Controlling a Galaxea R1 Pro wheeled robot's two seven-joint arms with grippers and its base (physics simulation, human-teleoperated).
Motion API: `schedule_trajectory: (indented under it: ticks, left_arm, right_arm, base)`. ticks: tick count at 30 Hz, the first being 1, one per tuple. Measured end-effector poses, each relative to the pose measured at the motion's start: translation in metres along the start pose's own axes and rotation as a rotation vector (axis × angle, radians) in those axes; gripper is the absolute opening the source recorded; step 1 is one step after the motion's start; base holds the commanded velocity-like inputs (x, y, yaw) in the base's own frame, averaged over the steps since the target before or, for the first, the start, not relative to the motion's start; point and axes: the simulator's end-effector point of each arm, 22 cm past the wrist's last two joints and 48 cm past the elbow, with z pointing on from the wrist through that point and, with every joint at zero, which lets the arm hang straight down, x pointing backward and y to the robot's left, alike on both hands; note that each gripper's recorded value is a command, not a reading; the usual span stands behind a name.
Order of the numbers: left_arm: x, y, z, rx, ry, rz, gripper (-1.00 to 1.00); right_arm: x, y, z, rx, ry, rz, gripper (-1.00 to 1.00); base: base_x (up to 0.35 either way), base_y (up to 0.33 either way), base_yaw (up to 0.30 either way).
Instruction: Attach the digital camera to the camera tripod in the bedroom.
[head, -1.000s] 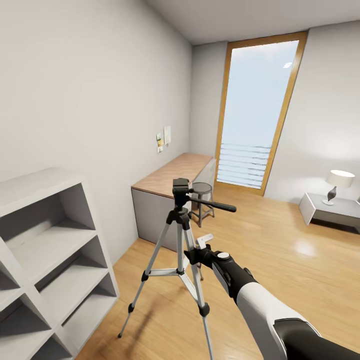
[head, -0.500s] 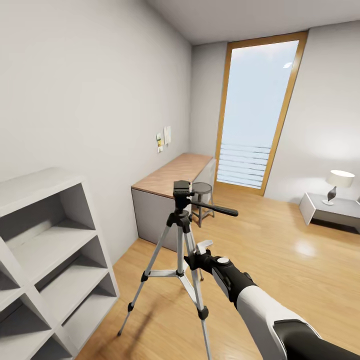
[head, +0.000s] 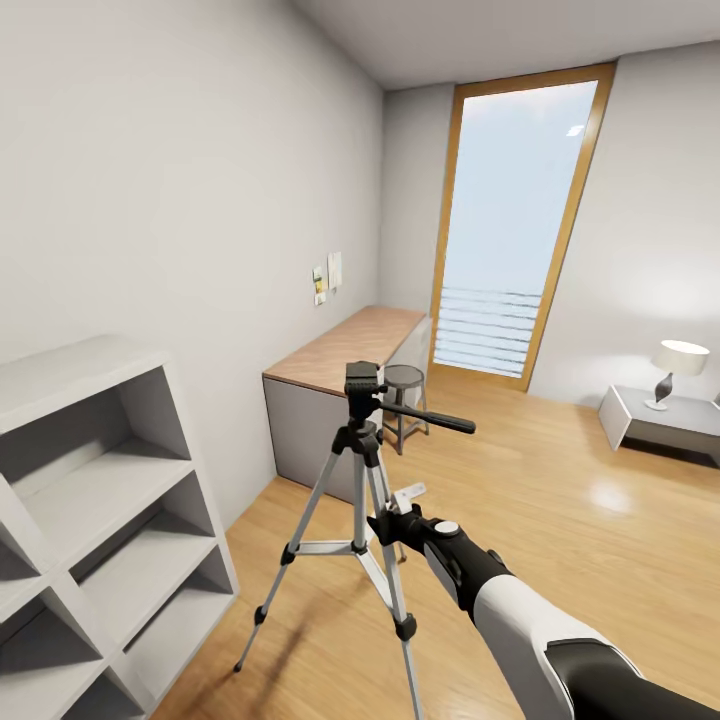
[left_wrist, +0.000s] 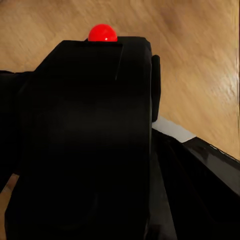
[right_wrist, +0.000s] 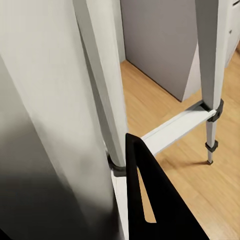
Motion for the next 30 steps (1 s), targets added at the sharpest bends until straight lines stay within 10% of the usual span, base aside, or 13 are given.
schedule_trajectory:
  ticks: [9, 18, 30]
  left_arm:
    - [-0.192, -0.124, -0.05, 0.166, -0.067, 0.064, -1.0]
    - [-0.395, -0.218, -0.185, 0.315, -0.208, 0.091, -1.0]
    - [-0.527, -0.25, -0.319, 0.404, -0.418, 0.073, -1.0]
  right_arm:
    - [0.001, 0.001, 0.0, -0.003, 0.004, -0.001, -1.0]
    - [-0.001, 0.001, 0.0, -0.006, 0.005, -0.016, -1.0]
    - [-0.005, 0.0, 0.0, -0.004, 0.002, -0.028, -1.0]
  base:
    - [0.0, 0.0, 0.0]
    - [0.0, 0.0, 0.0]
    - [0.0, 0.0, 0.0]
